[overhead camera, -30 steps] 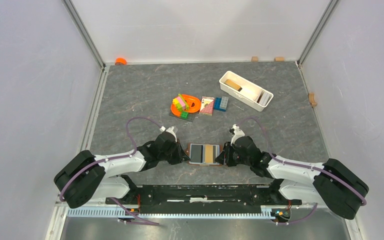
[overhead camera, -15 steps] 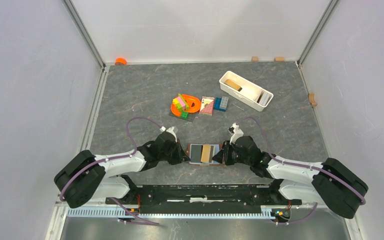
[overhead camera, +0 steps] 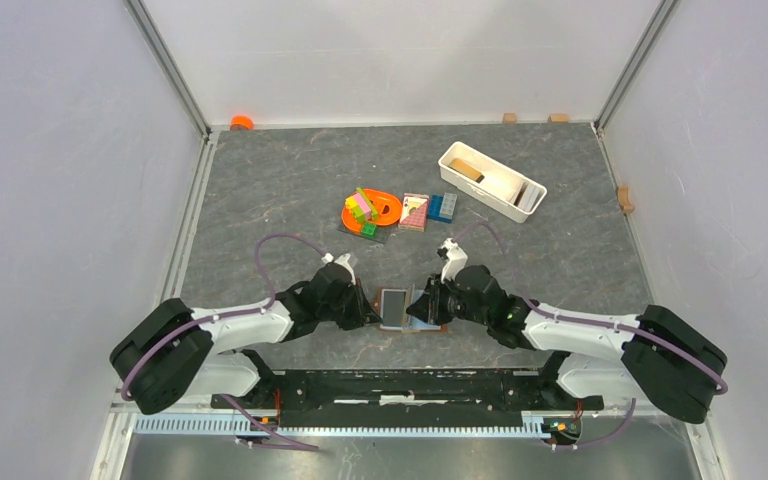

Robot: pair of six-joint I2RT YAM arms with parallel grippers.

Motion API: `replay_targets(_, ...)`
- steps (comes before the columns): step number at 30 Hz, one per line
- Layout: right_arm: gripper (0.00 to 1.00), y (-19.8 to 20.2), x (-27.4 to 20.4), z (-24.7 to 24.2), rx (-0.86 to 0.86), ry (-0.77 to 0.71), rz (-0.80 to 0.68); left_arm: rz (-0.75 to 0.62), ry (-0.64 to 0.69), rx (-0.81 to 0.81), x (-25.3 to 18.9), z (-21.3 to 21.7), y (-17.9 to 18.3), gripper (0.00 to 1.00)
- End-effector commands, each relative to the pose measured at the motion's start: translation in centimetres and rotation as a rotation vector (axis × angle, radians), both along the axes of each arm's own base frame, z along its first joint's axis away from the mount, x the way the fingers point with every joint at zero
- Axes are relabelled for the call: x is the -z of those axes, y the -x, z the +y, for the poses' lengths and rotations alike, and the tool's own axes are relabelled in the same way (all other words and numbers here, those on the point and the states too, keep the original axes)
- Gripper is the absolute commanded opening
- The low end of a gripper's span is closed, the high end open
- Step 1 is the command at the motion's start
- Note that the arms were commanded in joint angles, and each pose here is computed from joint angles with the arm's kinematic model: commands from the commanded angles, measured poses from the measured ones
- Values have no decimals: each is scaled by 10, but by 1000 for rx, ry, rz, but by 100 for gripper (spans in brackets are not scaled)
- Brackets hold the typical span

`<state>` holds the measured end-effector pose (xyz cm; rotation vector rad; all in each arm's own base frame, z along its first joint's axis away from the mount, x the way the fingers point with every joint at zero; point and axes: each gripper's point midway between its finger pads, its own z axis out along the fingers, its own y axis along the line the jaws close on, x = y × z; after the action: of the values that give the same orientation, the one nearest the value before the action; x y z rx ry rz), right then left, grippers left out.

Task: Put the credit cards into the card holder
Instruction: Insert the credit card into the card holder.

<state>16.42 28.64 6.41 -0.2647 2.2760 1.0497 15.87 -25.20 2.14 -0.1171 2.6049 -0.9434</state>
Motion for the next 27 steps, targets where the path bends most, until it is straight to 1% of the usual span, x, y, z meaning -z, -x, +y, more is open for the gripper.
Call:
replay_targets(1,22,-13,-19,15,-5,8,-85,-15,17,24,-7,-8,-4,2)
replay_targets(9,23,-10,-5,29,-41,48,-60,-15,20,33,-8,-11,-4,2)
replay_targets(14,26,-8,1,35,-59,60,-51,-26,37,34,-12,-12,-4,6)
replay_targets(18,32,-10,-7,39,-75,57,-76,-48,27,16,-16,-6,-6,23)
replay_targets(21,48,-16,-25,38,-72,59,-138,-66,13,12,-22,-1,-5,40)
replay_targets(23,57,-21,-39,34,-67,72,-182,-75,-5,14,-27,4,-5,48)
replay_targets(24,63,-28,-44,28,-35,102,-209,-77,-22,13,-28,7,-4,50)
replay_targets(26,70,-39,-53,16,7,156,-243,-87,-52,14,-32,14,-4,57)
replay_targets(27,71,-44,-56,8,26,189,-260,-85,-72,12,-33,19,-3,63)
